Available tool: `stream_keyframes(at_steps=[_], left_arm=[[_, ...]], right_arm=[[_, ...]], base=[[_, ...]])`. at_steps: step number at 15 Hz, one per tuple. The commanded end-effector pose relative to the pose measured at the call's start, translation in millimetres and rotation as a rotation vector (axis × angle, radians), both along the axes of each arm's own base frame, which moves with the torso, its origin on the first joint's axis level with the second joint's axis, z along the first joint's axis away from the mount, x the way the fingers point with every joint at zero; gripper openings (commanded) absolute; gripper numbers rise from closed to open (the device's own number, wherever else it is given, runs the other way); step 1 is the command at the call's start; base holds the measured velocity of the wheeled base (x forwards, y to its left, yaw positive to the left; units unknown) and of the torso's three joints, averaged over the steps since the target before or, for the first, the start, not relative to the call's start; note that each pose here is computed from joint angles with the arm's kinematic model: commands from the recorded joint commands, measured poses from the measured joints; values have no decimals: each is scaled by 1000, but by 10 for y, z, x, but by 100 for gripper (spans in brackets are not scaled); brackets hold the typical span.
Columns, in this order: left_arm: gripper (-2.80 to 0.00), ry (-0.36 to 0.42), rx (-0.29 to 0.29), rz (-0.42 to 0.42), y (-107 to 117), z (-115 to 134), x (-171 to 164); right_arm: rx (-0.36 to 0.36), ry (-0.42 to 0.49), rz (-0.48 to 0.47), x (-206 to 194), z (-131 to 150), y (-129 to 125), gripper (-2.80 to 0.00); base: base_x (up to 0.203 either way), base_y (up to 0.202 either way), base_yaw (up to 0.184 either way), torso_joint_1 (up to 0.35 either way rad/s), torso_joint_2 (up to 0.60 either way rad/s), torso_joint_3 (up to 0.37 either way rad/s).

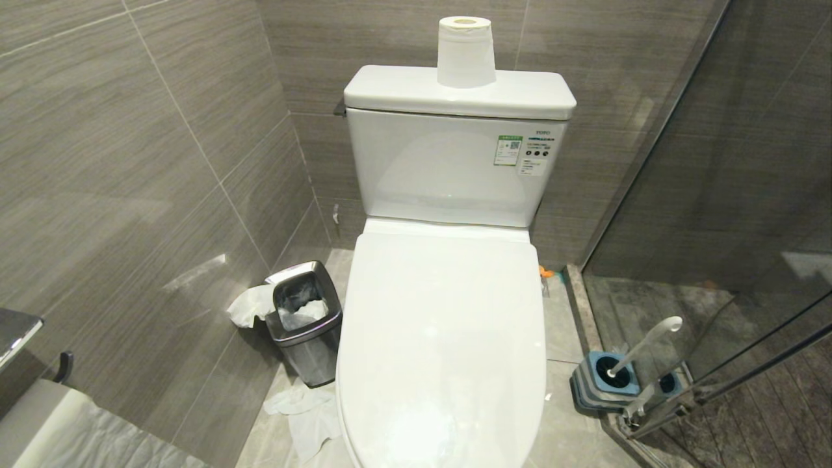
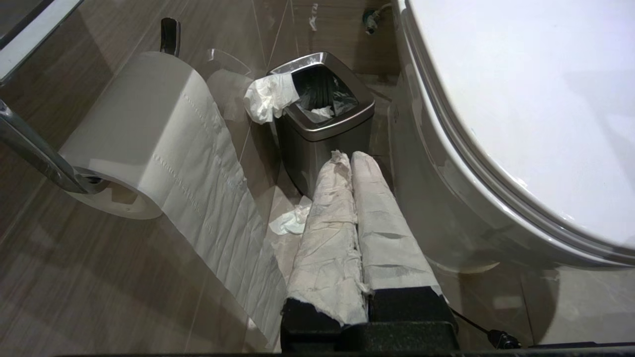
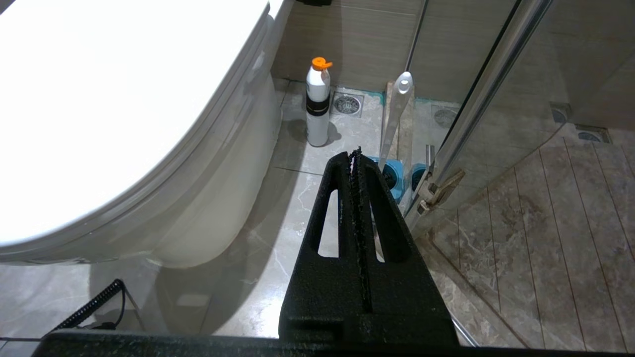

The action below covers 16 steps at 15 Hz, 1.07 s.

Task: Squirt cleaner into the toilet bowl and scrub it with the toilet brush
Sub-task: Use the left hand to lift the toilet lid slightly

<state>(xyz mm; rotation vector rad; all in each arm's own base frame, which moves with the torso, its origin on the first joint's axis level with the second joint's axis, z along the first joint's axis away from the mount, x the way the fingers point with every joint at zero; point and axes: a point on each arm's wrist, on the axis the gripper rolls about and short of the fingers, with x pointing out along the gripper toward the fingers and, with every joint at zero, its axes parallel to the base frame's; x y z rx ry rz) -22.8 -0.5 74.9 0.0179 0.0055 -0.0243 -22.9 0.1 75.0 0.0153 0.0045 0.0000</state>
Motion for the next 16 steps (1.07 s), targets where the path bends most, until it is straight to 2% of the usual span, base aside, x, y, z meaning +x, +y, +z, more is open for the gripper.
stream_keyframes(at_steps=[1, 16], left_arm=[[-280, 2, 0, 0, 0, -5, 1], [-280, 2, 0, 0, 0, -5, 1]], right_arm=[[0, 2, 0, 1, -1, 0, -280], [0, 2, 0, 1, -1, 0, -280]], base=[[0, 0, 0, 0, 0, 0], [0, 0, 0, 0, 0, 0]])
